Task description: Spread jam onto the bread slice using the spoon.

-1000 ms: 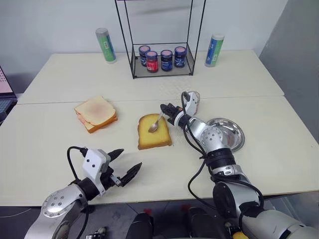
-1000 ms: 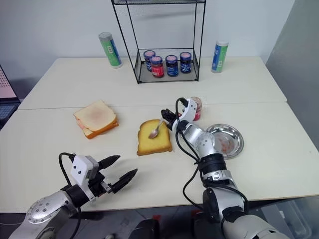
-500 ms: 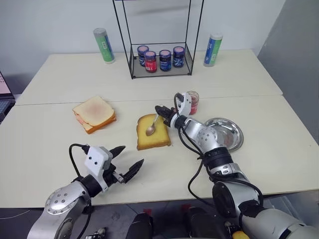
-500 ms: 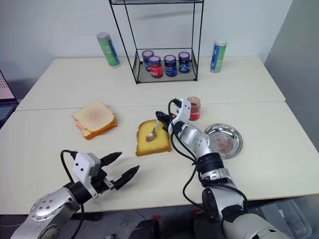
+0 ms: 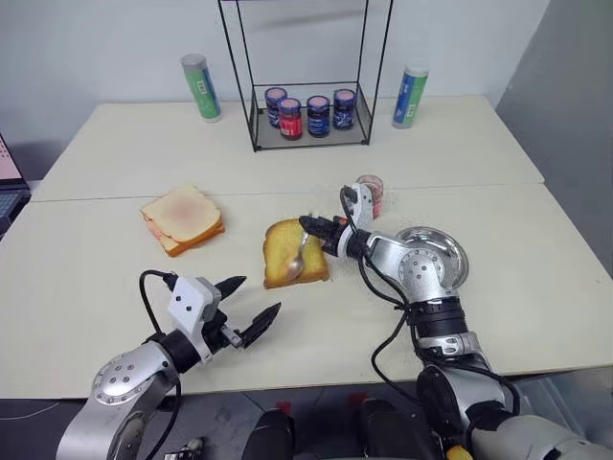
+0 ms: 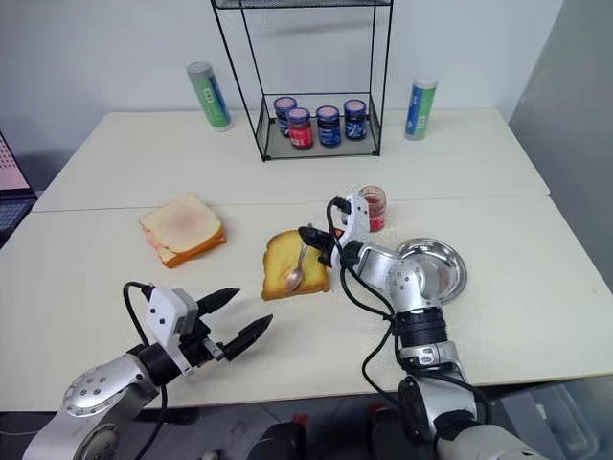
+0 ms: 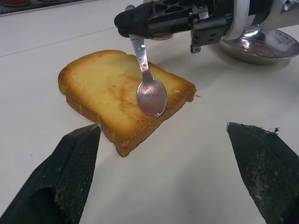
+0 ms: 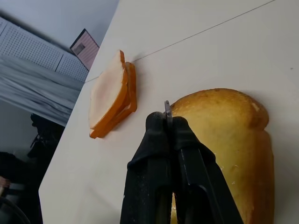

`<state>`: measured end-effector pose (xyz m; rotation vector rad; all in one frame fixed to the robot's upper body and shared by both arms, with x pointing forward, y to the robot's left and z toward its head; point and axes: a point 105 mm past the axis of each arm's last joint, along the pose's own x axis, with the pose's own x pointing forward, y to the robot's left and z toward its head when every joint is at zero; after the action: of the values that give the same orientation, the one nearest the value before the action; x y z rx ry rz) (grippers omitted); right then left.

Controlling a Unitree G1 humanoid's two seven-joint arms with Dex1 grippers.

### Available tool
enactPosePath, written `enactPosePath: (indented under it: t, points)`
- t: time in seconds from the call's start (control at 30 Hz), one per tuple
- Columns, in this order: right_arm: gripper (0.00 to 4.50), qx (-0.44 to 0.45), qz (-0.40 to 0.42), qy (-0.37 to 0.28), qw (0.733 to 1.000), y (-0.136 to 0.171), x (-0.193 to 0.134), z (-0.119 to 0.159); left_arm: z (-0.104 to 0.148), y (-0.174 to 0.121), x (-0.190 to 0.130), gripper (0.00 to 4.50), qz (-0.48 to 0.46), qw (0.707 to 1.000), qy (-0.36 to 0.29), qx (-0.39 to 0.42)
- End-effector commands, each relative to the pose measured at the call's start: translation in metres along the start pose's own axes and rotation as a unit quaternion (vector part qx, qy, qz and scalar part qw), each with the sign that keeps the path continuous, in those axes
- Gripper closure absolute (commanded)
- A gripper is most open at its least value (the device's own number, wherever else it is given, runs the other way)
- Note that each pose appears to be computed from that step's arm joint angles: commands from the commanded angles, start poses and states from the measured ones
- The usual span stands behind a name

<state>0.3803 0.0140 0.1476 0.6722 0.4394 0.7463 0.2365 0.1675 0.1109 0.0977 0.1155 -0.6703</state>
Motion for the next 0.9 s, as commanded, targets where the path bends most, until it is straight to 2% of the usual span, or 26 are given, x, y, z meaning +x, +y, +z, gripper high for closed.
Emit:
enactPosePath:
  t: [0.03,0.27,0.4,0.63,0.9]
  points:
    - [4.43,0.021,0.034,-0.048,0.998,0.026,0.01,0.028,0.006,0.001,-0.001,0.0,-0.001,1.0,-0.011,0.015]
    - [4.43,0.048,0.042,-0.049,0.997,0.037,0.03,0.02,0.006,0.001,-0.002,0.0,-0.001,1.0,-0.009,0.016]
    - [4.43,0.047,0.031,-0.039,0.998,0.03,0.035,0.009,0.007,0.0,-0.002,0.0,-0.002,1.0,-0.008,0.017]
    - [4.43,0.003,0.001,-0.04,0.999,0.005,0.024,0.011,0.006,-0.001,-0.002,0.0,-0.004,1.0,-0.006,0.016]
    - [4.43,-0.029,-0.01,-0.04,0.999,-0.007,0.006,0.022,0.007,0.003,-0.001,0.0,-0.008,1.0,-0.005,0.019]
